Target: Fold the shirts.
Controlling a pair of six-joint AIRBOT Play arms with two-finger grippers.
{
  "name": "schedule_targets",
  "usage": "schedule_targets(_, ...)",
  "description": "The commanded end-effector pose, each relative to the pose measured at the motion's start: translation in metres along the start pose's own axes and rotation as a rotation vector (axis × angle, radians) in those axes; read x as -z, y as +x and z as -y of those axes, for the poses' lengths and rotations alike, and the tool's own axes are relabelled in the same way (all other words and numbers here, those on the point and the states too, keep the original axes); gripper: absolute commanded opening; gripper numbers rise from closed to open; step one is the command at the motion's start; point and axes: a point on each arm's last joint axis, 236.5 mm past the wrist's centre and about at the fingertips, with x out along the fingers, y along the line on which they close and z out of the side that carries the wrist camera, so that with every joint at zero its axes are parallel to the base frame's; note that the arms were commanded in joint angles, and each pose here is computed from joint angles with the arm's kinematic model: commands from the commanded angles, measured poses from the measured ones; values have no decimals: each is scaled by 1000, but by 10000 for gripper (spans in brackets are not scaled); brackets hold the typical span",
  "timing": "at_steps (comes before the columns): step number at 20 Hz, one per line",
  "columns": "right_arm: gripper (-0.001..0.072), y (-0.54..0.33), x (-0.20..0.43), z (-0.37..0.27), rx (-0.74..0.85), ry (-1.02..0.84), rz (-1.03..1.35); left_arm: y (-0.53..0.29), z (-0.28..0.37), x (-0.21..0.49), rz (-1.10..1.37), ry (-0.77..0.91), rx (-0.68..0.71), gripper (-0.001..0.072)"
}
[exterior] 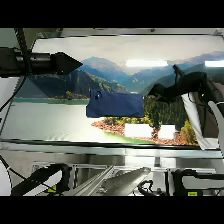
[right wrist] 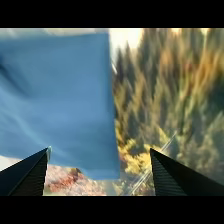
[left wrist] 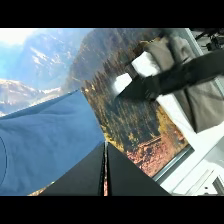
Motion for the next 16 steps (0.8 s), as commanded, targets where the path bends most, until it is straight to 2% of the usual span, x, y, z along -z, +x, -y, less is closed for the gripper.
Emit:
schedule_targets(1,702,41,27,15,-53,60,-95,0,0,0,-1,-3,1,14)
schedule_targets(5,702,75,42,-2,-112,42,-158,0,0,1,-4,-3,1,14)
schedule_targets(10,701,87,34,-17,-142,44,-122,0,0,1,-5,-3,0,14)
schedule_targets(11,623,88,29,-20,-149,47,-105,0,0,1,-4,-3,0,14)
schedule_targets(13,52,88,22,-29,-167,29,-75,0,0,1,-5,-3,0,14)
schedule_targets(14,18,86,18,-34,-175,13,-66,0,0,2,-5,-3,0,14)
schedule_targets(16,17,75,8,-49,-199,-17,-41,0,0,2,-8,-3,1,14)
